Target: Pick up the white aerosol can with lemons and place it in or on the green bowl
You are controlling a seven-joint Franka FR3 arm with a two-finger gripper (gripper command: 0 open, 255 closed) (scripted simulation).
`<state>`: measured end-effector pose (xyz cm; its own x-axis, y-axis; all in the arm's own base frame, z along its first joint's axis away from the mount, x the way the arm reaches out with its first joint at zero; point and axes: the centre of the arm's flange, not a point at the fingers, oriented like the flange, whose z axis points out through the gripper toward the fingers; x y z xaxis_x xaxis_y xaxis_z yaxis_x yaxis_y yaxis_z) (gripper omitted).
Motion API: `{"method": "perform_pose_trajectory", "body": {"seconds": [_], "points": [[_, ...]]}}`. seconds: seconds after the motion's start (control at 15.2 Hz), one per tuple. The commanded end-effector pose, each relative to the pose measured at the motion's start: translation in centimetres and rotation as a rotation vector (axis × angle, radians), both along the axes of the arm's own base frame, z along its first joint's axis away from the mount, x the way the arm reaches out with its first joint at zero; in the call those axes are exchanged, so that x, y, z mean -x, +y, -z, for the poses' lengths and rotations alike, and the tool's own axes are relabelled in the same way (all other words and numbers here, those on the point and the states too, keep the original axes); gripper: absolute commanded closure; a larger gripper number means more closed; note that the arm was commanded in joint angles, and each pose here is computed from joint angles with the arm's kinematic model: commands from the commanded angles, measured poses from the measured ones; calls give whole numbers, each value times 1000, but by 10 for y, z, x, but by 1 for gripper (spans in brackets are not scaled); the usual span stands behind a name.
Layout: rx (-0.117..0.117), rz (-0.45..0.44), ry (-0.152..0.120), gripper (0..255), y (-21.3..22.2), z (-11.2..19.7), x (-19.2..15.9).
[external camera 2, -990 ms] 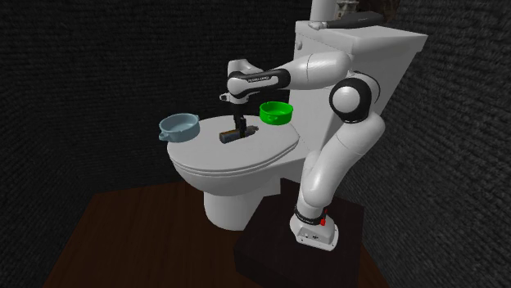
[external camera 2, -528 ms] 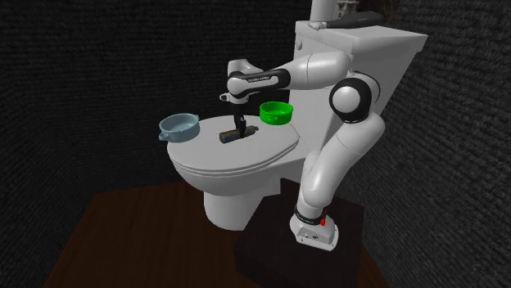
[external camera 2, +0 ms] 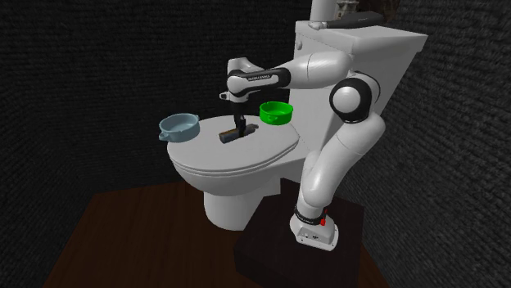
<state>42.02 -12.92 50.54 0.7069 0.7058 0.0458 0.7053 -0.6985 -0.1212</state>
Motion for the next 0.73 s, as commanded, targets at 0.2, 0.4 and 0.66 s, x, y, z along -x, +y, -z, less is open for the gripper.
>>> {"method": "perform_pose_trajectory", "body": {"seconds": [0.2,0.4,0.66], "points": [[0,0,0,255,0,-25,0],[0,0,0,255,0,-41,0],[0,0,0,255,0,-62,0]]}}
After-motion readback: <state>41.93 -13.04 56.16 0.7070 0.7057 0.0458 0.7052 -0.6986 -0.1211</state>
